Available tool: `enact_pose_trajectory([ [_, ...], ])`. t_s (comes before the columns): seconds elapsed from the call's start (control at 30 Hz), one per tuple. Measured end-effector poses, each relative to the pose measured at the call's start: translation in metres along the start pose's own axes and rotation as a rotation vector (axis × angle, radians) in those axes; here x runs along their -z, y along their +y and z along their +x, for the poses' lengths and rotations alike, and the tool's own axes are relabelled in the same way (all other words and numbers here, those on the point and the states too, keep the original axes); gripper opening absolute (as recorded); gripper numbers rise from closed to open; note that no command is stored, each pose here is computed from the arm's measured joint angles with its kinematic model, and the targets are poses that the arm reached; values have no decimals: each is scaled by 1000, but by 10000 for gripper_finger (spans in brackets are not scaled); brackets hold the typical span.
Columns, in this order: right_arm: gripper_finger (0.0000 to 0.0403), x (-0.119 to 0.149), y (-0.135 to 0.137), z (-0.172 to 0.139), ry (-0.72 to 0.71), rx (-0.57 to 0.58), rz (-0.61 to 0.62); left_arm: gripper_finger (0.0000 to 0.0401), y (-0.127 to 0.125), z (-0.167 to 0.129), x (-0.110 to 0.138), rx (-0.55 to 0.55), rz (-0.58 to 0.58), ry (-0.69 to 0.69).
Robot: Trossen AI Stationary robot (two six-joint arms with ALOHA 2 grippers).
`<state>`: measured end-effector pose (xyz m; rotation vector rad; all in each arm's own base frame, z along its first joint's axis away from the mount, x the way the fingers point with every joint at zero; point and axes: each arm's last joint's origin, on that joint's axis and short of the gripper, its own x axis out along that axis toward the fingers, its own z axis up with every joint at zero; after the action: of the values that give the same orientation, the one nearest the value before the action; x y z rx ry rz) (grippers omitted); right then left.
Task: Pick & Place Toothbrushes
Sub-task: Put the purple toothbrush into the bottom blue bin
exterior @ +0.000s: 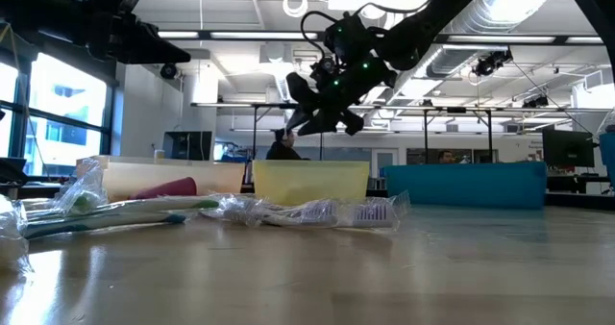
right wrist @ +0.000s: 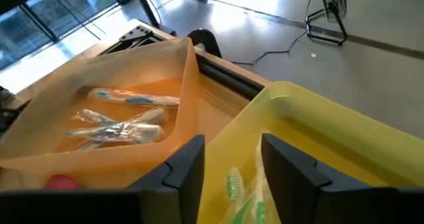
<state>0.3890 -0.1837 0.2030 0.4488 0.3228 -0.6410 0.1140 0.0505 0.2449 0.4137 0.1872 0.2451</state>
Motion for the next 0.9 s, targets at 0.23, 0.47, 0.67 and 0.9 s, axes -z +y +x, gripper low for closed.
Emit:
enact_pose_trajectory([
  [0.23,149,-10,7,-4,-47,-128,-53,0,0,0,0,0,0,0],
  [0.47,110,-30,16,-24,-96,-266,-175,0,0,0,0,0,0,-1],
  [0.67,68,-51,19,-48,-152,-284,-355,0,-1,0,1,7,5,13],
  [0.9,16,-67,10,-69,-136,-397,-482,0,-1,0,2,12,-1,23],
])
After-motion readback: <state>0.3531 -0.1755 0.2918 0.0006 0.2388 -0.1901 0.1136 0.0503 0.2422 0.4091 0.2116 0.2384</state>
